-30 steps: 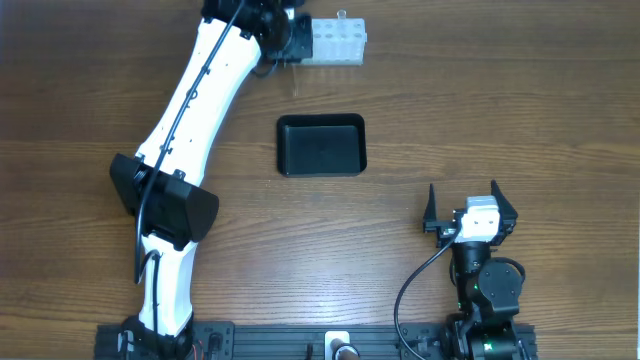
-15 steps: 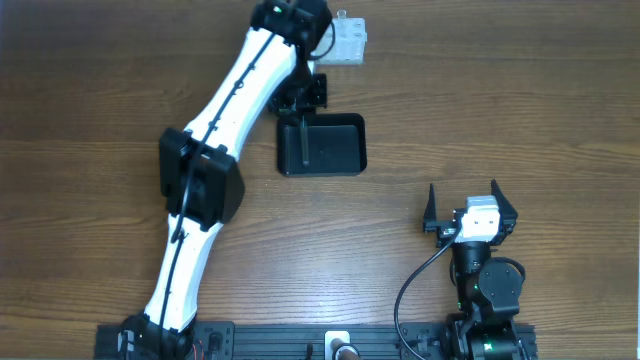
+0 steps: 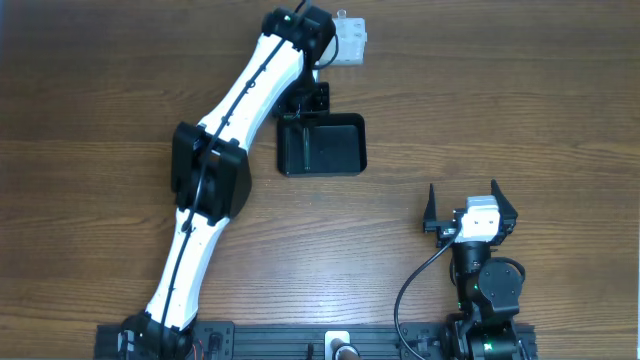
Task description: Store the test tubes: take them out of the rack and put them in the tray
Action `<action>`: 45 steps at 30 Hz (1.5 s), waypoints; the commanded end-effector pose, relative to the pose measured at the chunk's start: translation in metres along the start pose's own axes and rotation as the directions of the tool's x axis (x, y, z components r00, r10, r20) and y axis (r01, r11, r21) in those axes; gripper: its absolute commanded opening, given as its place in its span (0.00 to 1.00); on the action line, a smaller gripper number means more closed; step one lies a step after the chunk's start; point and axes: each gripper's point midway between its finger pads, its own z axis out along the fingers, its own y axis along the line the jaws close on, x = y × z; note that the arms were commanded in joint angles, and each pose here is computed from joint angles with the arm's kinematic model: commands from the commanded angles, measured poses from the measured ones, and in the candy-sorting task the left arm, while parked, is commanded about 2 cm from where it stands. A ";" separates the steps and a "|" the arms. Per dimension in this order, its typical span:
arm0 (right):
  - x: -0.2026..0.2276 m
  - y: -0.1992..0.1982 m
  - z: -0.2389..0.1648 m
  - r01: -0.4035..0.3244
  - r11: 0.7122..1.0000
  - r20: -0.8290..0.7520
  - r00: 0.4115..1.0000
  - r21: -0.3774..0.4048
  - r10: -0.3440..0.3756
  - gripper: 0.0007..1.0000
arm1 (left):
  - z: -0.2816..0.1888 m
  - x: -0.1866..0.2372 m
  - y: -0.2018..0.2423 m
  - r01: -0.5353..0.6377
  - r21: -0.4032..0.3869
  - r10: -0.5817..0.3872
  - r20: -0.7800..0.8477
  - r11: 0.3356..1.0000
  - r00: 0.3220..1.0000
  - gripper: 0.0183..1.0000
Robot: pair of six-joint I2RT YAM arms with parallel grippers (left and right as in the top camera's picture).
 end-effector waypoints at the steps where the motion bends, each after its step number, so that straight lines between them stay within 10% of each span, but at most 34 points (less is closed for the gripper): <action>1: 0.003 0.000 0.000 0.005 1.000 -0.007 1.000 0.001 -0.005 0.99 | 0.023 -0.003 0.006 0.033 -0.010 -0.033 -0.048 0.999 0.998 0.02; 10: 0.003 0.000 0.000 0.005 1.000 -0.007 1.000 0.001 -0.005 0.99 | 0.036 -0.008 0.014 0.051 -0.017 -0.052 -0.065 0.999 0.997 0.04; 23: 0.003 0.000 0.000 0.005 1.000 -0.007 1.000 0.001 -0.005 0.99 | 0.032 -0.016 0.010 0.046 0.005 -0.046 -0.026 0.999 0.999 0.35; 28: 0.003 0.000 0.000 0.005 1.000 -0.007 1.000 0.001 -0.005 0.99 | -0.044 -0.014 -0.008 0.000 0.079 -0.010 0.131 0.997 0.991 0.51; 34: 0.003 0.000 0.000 0.005 1.000 -0.007 1.000 0.001 -0.005 0.99 | -0.170 -0.008 -0.014 -0.070 0.154 -0.007 0.450 0.986 0.893 1.00; 45: 0.003 0.000 0.000 0.005 1.000 -0.007 1.000 0.001 -0.005 0.99 | -0.291 0.027 0.037 0.021 0.051 -0.052 0.742 0.998 0.669 1.00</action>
